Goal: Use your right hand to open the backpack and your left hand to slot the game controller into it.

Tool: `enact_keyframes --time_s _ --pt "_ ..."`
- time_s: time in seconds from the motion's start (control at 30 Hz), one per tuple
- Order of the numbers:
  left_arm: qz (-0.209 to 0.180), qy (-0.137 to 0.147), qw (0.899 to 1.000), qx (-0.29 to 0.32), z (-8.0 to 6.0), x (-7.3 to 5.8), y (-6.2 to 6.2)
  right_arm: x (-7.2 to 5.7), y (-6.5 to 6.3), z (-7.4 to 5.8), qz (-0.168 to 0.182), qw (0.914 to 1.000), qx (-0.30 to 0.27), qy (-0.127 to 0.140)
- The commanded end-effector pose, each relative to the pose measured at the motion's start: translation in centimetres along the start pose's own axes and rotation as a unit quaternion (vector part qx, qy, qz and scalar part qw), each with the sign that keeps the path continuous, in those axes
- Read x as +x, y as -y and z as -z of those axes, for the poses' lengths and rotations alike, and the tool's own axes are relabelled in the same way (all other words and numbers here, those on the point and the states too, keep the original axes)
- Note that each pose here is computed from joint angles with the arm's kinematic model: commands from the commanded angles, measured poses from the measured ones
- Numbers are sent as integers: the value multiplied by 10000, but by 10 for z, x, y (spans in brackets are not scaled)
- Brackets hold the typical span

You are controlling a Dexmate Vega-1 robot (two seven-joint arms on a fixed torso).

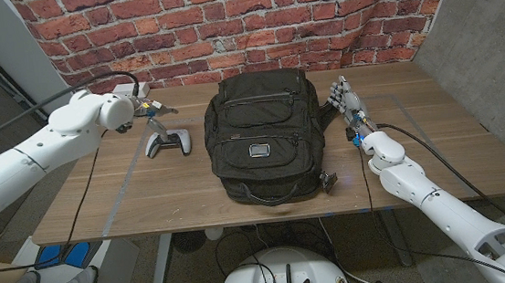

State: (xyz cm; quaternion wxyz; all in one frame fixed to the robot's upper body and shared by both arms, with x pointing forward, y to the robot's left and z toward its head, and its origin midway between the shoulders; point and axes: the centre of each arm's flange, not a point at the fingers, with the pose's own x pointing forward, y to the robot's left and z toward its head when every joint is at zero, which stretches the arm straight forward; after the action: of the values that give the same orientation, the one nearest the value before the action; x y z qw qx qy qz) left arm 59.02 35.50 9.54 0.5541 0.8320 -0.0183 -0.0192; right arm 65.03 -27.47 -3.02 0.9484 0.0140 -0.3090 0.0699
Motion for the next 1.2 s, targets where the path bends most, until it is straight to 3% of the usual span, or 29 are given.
enact_keyframes --time_s 0.03,0.47,1.2 --pt "194 -17 9998 41 -5 15 11 -4 -2 0 29 10000 0 -11" --pt "200 90 9998 25 -10 30 24 -8 -2 -1 71 10000 -26 -14" --pt "-30 51 9999 -160 -3 42 46 -13 -1 -5 97 9999 -84 -14"
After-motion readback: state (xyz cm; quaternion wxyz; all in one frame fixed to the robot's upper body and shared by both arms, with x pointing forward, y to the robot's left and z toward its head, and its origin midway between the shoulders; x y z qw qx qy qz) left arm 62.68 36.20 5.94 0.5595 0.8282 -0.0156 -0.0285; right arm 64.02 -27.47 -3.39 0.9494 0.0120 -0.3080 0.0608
